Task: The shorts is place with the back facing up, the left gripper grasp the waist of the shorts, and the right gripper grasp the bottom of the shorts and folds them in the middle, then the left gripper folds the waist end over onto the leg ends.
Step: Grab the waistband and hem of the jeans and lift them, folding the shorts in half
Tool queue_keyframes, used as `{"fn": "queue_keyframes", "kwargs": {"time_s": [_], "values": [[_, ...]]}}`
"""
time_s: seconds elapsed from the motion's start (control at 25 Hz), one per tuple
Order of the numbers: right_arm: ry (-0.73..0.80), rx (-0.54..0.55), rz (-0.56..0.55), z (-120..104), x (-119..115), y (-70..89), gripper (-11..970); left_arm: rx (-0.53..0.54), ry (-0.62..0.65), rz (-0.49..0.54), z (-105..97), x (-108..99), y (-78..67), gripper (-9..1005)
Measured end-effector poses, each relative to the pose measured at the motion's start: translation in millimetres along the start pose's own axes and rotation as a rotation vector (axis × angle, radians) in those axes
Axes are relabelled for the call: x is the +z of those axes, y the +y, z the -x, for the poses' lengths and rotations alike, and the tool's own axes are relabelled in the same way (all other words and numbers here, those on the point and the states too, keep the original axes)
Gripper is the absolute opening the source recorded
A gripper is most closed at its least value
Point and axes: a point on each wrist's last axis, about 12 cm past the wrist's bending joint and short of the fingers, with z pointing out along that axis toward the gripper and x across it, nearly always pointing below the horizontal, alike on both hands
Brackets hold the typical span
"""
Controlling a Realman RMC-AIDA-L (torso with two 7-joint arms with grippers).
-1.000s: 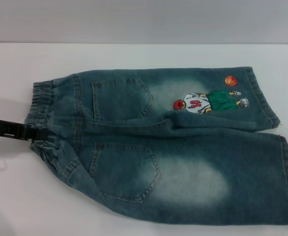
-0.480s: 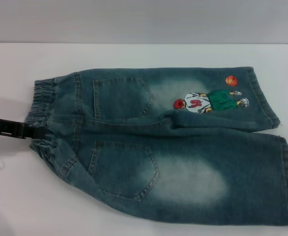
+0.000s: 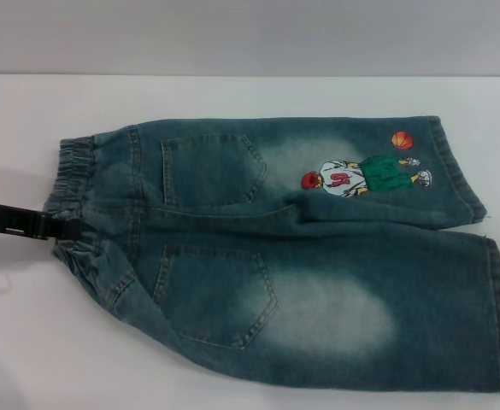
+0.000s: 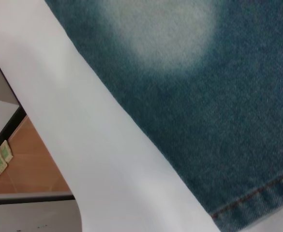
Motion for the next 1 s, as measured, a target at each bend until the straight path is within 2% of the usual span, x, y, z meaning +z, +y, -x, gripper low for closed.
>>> {"fn": "queue_keyframes", "kwargs": {"time_s": [1.0], "values": [[0.009,-0.040,-0.016,13,7,0.8,584,0.014,0.004,-0.013,5,5,-4.7,49]]}}
